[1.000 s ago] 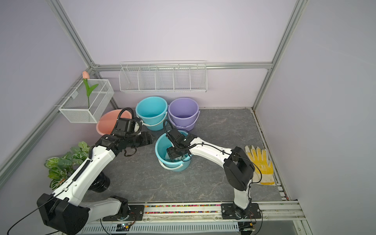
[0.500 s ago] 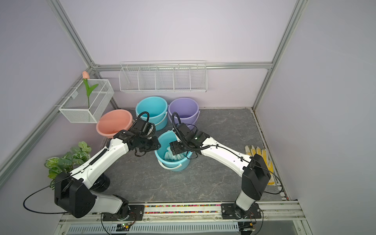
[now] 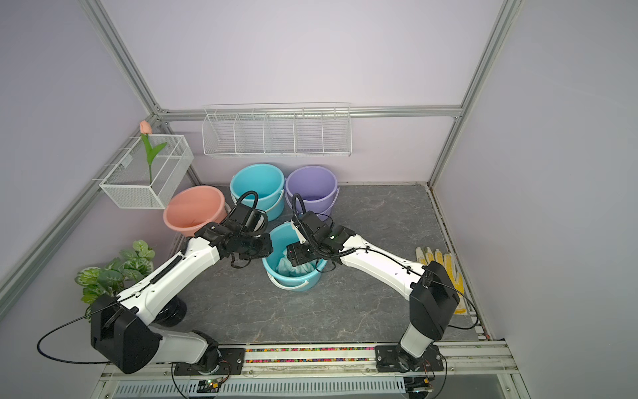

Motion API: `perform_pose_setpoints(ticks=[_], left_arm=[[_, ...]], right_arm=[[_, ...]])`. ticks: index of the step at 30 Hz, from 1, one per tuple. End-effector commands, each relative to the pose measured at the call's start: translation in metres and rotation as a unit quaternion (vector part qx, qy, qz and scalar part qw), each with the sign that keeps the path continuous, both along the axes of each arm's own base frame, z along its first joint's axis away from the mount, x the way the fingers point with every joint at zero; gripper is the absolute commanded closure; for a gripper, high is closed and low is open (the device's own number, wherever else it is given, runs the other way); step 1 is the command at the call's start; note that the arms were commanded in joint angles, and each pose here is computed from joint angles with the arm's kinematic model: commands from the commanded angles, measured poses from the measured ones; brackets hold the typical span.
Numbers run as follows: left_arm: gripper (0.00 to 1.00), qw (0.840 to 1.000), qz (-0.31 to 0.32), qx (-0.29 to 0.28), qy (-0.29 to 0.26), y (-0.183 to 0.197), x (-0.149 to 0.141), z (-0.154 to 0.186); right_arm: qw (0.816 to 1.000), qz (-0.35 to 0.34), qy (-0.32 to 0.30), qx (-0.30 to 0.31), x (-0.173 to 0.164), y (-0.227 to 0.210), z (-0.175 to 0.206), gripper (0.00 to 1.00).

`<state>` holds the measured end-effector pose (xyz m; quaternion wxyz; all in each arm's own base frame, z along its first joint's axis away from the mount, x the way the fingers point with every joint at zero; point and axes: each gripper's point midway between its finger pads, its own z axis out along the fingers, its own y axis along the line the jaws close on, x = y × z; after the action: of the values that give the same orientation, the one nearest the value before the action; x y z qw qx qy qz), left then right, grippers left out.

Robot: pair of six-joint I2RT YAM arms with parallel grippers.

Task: Wipe the inside of the bucket with a cloth
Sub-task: Pick up the bucket from the center of the board, then wipe the dirt from the inside of the bucket.

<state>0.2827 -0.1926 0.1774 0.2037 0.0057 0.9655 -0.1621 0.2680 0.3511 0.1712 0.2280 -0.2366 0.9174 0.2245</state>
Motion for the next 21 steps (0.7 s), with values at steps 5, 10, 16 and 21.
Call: perform_pose_setpoints(ticks=[5, 10, 16, 21], left_arm=[[1.00, 0.991, 0.005, 0.013, -0.133, -0.002, 0.000, 0.050], [1.00, 0.984, -0.015, -0.001, -0.179, -0.012, -0.010, 0.063], [1.00, 0.978, -0.026, -0.015, -0.207, -0.016, -0.017, 0.071], [1.00, 0.974, -0.034, -0.028, -0.221, -0.020, -0.021, 0.075]], right_arm=[[0.998, 0.031, -0.045, -0.015, -0.004, -0.005, 0.001, 0.26], [0.991, 0.055, -0.125, -0.005, -0.001, 0.004, 0.006, 0.25], [0.981, 0.051, -0.186, -0.003, 0.012, 0.013, 0.001, 0.23], [0.985, 0.071, -0.159, -0.004, 0.010, 0.030, -0.024, 0.23]])
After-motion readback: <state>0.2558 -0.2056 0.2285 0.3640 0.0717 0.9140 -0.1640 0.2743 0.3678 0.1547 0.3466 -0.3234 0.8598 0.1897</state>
